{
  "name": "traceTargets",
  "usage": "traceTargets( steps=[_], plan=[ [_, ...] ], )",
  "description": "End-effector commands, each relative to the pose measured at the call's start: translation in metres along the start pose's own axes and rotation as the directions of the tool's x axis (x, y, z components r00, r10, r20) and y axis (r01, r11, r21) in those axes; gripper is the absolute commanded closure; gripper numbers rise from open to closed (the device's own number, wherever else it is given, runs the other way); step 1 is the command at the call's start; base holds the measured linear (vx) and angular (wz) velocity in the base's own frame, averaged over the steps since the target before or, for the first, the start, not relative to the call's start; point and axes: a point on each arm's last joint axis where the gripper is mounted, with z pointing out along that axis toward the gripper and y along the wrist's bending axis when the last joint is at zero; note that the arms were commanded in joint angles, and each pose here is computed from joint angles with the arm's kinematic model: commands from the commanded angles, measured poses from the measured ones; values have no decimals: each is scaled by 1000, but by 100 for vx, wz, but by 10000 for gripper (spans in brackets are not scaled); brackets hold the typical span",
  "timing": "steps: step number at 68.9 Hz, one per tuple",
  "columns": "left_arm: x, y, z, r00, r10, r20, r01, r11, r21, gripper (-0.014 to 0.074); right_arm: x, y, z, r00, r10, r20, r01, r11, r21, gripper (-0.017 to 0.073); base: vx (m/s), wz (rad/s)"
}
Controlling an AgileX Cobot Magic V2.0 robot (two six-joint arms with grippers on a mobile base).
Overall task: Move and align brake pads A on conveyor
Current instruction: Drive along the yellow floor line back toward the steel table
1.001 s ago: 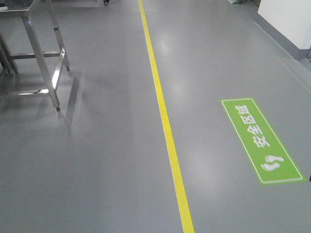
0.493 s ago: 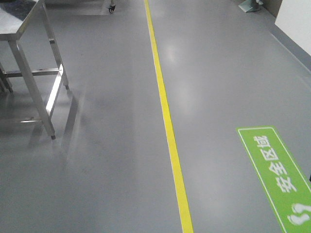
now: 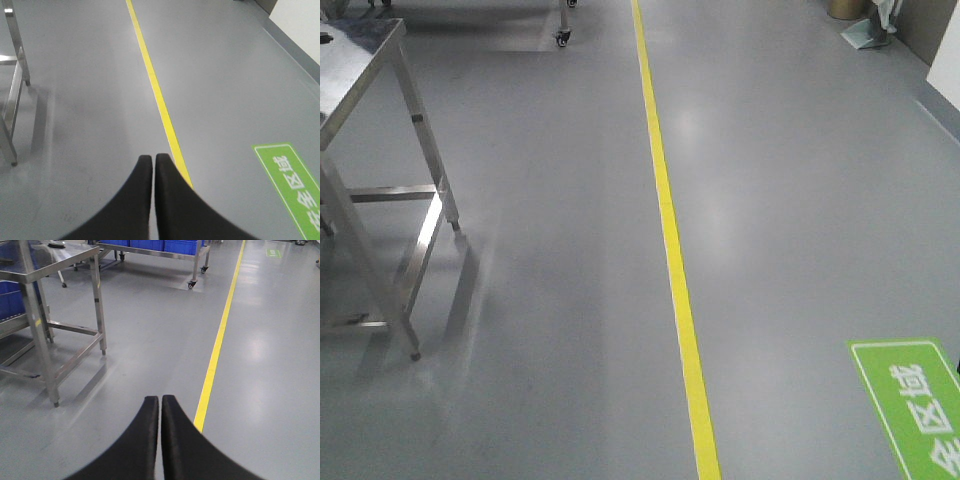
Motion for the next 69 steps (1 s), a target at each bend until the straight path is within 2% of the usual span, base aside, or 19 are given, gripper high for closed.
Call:
traceTargets(
  steps=[1,69],
  plan=[
    [-12,-4,-4,997,3,77,-6,999,34,600,-14,-1,-2,996,-17,90,16,1000,13,563,58,5],
    [-12,-4,-4,997,3,79,-6,999,35,600,-14,-1,-2,996,-17,88,16,1000,13,563,57,2]
  ],
)
